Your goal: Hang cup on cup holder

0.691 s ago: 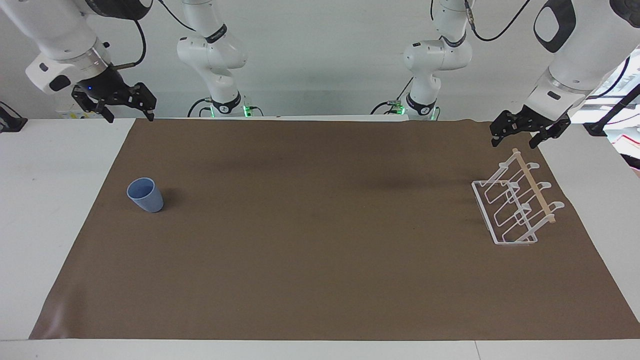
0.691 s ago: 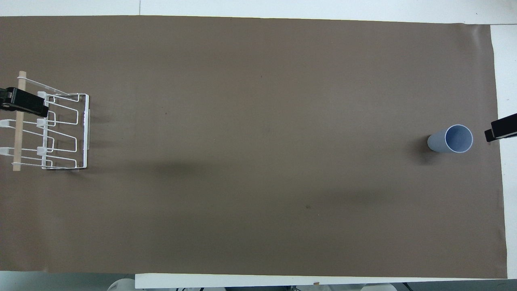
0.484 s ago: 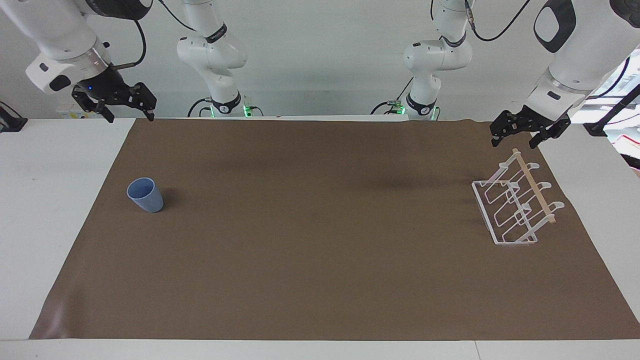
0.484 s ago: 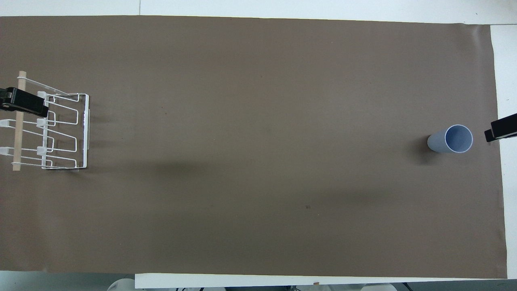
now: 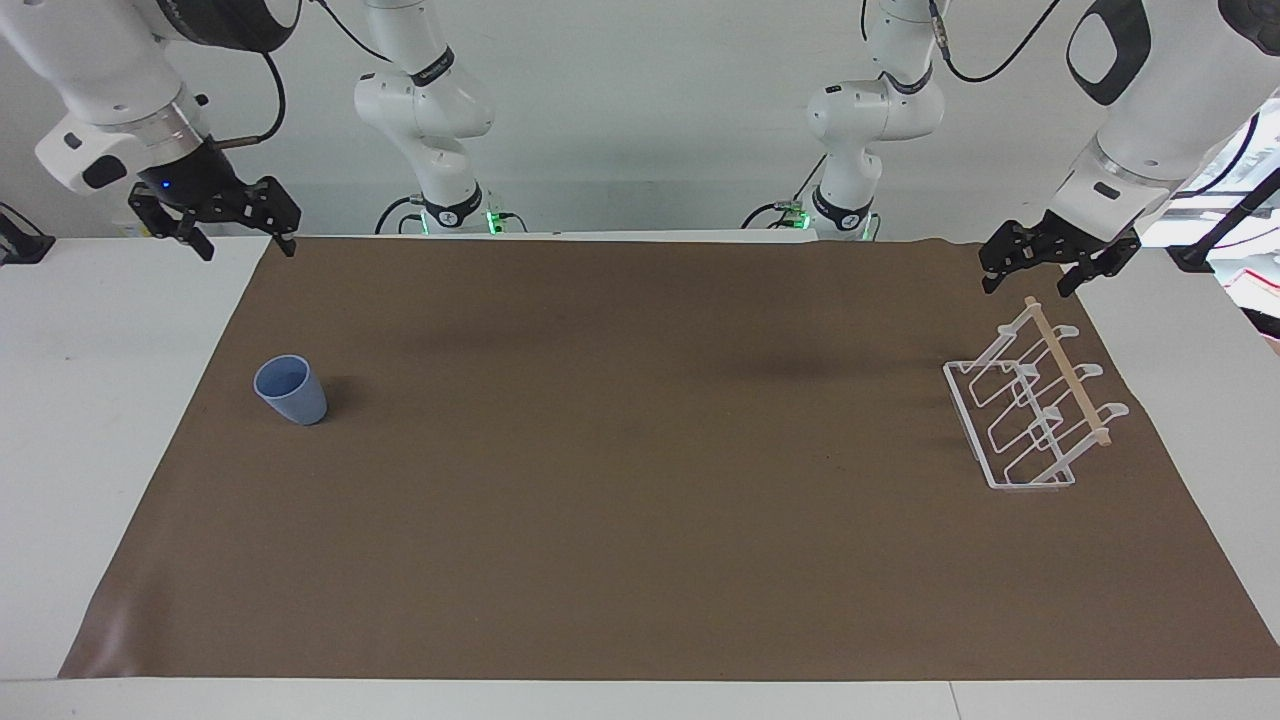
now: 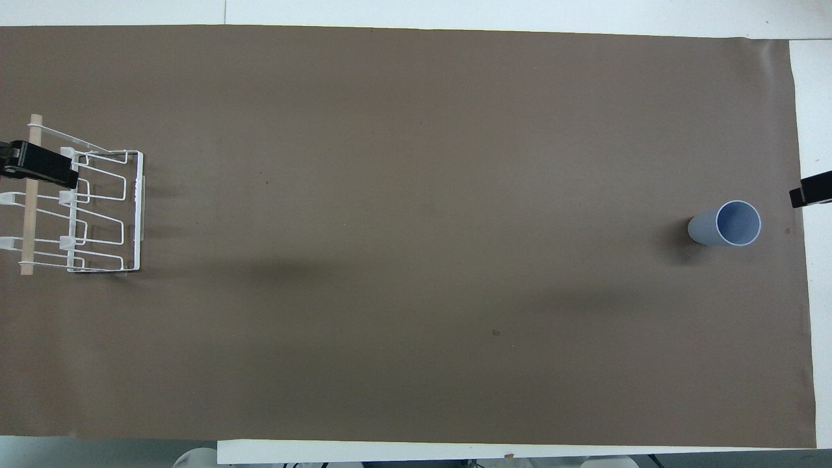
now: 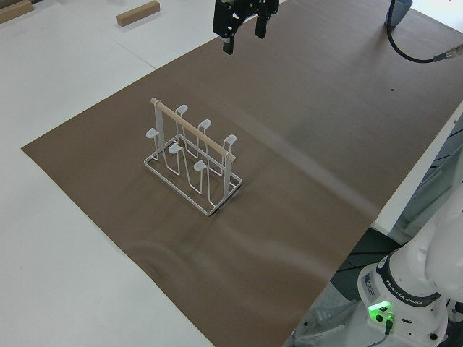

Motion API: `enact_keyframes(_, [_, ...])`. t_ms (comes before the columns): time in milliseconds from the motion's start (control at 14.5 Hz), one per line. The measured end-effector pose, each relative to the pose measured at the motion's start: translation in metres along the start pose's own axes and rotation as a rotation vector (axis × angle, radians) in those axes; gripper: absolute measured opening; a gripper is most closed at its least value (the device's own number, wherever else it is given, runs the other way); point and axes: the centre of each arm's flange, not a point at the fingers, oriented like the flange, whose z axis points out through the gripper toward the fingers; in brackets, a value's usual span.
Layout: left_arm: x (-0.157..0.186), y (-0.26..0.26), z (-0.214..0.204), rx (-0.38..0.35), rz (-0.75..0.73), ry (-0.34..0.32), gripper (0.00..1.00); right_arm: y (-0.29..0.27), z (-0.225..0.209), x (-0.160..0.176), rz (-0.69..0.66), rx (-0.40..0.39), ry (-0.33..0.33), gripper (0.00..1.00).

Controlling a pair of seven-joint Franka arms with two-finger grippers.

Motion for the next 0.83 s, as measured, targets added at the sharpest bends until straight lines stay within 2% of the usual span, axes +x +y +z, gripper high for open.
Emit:
enact_keyframes(207, [-0.001, -0.011, 0.0, 0.001, -0.021, 0.0, 1.0, 0.062, 0.069, 0.006, -0.018, -0.006, 0.031, 1.0])
enact_keyframes(484, [-0.002, -0.017, 0.0, 0.0, -0.028, -0.003, 1.0, 0.075, 0.18, 0.013, -0.025, 0.001, 0.015, 1.0])
enact_keyframes(622, [-0.004, -0.014, 0.001, -0.001, -0.03, -0.016, 1.0, 0.077, 0.214, 0.01, -0.044, 0.004, 0.007, 1.0])
enact_keyframes(830, [-0.007, -0.013, 0.002, -0.003, -0.076, -0.043, 1.0, 0.084, 0.243, 0.005, -0.07, 0.019, -0.024, 0.96])
